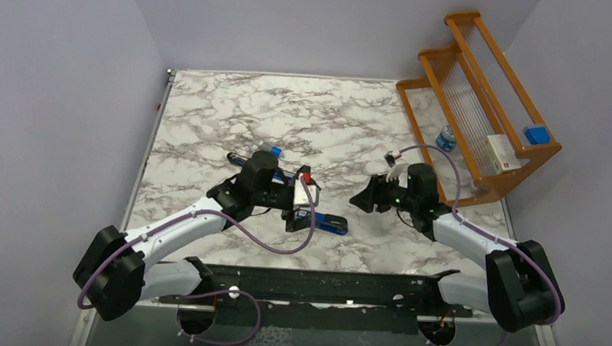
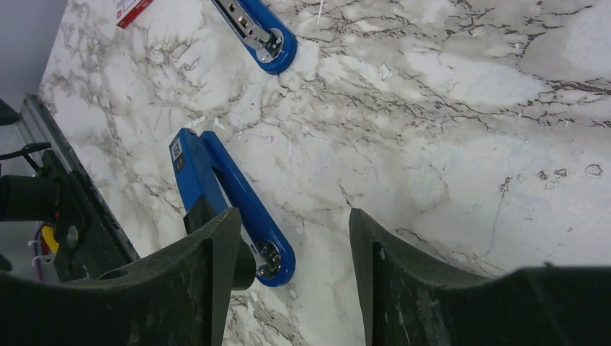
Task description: Load the staples into the stapler
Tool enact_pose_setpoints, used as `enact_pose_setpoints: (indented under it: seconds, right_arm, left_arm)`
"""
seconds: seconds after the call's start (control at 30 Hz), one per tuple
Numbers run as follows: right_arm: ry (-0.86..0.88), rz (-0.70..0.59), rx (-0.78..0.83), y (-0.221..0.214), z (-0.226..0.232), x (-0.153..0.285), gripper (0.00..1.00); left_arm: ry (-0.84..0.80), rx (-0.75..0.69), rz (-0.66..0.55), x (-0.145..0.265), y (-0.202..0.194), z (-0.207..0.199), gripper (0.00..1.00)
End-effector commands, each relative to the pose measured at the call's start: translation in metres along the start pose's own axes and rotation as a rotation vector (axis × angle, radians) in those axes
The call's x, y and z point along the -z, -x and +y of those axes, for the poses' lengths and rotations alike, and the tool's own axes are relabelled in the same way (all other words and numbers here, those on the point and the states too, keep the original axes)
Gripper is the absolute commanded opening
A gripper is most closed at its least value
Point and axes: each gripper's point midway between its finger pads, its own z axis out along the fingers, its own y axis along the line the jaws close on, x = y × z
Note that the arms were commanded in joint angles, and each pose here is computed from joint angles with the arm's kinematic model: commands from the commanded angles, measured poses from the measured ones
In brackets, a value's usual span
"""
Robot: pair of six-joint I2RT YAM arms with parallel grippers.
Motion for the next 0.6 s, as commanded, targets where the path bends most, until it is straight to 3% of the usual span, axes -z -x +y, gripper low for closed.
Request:
enact_pose_setpoints:
  seconds: [0.0, 0.3, 0.57]
  right_arm:
    - [0.036, -0.03, 0.039, 0.006, 0.006, 0.004, 0.6]
    - [0.02, -0.019, 0.056, 0.002, 0.004, 0.007, 0.61]
    - [0.016, -0.001, 0.058, -0.003, 0.003, 0.008, 0.61]
  left_arm:
    - [-0.191, -0.162, 0.038, -0.015, -0.016, -0.023, 0.93]
    - [-0.262, -0.133, 0.162, -0.052, -0.054, -0.025, 0.81]
    - [-0.242, -0.088, 0.192, -0.073, -0.068, -0.01, 0.77]
